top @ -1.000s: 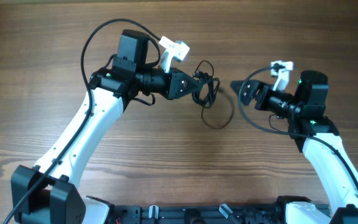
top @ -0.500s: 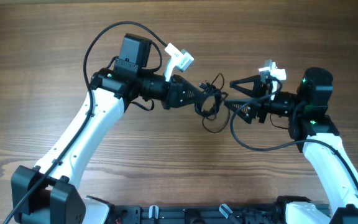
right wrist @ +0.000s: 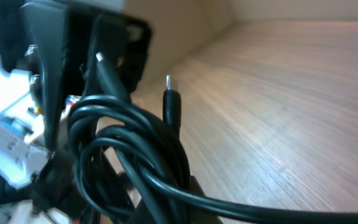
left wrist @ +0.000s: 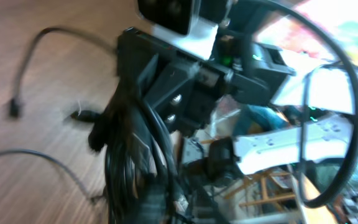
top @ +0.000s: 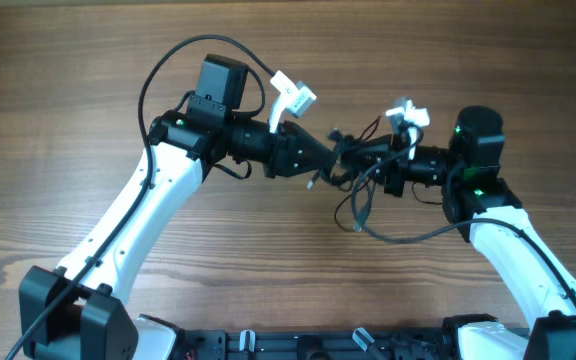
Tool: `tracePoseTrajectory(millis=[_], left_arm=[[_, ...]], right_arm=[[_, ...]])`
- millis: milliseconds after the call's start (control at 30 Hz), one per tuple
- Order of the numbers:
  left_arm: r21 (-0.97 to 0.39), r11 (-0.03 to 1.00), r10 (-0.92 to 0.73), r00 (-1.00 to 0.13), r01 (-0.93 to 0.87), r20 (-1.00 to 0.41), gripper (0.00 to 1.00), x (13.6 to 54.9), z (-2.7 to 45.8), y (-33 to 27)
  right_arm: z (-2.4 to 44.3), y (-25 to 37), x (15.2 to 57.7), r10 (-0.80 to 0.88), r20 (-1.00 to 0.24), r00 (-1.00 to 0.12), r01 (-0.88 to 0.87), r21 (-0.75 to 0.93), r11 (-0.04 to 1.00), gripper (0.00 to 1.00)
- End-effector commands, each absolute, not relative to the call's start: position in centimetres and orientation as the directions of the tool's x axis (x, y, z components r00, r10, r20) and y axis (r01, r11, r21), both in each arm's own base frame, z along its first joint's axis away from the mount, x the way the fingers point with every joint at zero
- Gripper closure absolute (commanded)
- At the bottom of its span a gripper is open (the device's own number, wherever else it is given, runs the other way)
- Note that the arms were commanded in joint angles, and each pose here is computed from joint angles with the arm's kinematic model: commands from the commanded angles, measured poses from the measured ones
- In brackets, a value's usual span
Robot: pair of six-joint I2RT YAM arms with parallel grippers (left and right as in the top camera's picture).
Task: Untangle cables
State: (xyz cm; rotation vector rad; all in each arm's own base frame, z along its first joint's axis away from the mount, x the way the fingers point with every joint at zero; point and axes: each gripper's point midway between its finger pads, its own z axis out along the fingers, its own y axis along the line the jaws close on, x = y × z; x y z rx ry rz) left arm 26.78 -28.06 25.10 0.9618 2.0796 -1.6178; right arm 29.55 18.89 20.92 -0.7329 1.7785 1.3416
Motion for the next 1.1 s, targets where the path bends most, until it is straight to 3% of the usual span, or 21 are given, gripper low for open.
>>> tracePoseTrajectory(millis=[0,67,133,233,400,567,767,900,933,967,1067], left_arm=[[-0.671,0.401,0.254,-0.78,0.623,-0.572,0.14,29.8,23.2,-26.9],[-0.675,0.494,0.202,-0.827,0.548,-0.525,0.0,30.9,22.4,-26.3],[-0.682,0.557,0.141,-0.863,0.474,-0.484,0.0,31.9,22.0,-25.9],[-0.689,0.63,0.05,-0.905,0.357,-0.423,0.12,32.8,21.3,-25.4],[-0.652,0.663,0.04,-0.887,0.368,-0.46,0.23,32.9,21.3,-27.2],[-0.602,0.739,-0.058,-0.861,0.302,-0.505,0.35,33.9,21.4,-28.9],[-0.623,0.775,-0.21,-0.888,0.103,-0.409,0.52,34.8,19.4,-28.7],[-0.632,0.771,-0.234,-0.889,0.076,-0.393,0.64,35.8,18.1,-29.3],[-0.644,0.762,-0.251,-0.886,0.067,-0.389,0.73,36.1,18.3,-29.5],[-0.654,0.754,-0.263,-0.882,0.065,-0.39,0.92,36.3,18.5,-29.6],[-0.646,0.759,-0.269,-0.865,0.079,-0.423,0.96,37.0,18.9,-29.3]], right_arm=[[20.2,16.8,33.3,0.253,-0.583,-0.772,-0.465,0.79,0.4,0.96],[19.5,15.8,34.7,0.386,-0.44,-0.811,-0.272,0.868,0.416,0.96],[19.2,15.3,35.4,0.469,-0.344,-0.814,-0.157,0.906,0.392,0.96],[19.3,15.3,35.4,0.527,-0.187,-0.829,-0.019,0.952,0.307,0.96],[19.4,16.2,34.6,0.497,-0.129,-0.858,0.011,0.963,0.268,0.96],[19.4,16.5,34.5,0.489,-0.127,-0.863,0.01,0.963,0.268,0.96],[19.5,16.8,34.1,0.467,-0.122,-0.876,0.003,0.966,0.257,0.96],[19.7,17.0,33.7,0.445,-0.119,-0.888,-0.005,0.969,0.249,0.96],[19.7,17.0,33.7,0.446,-0.12,-0.887,-0.006,0.968,0.249,0.96],[19.7,17.0,33.7,0.446,-0.121,-0.887,-0.007,0.968,0.25,0.95],[19.5,16.8,34.1,0.426,-0.263,-0.865,-0.125,0.938,0.324,0.76]])
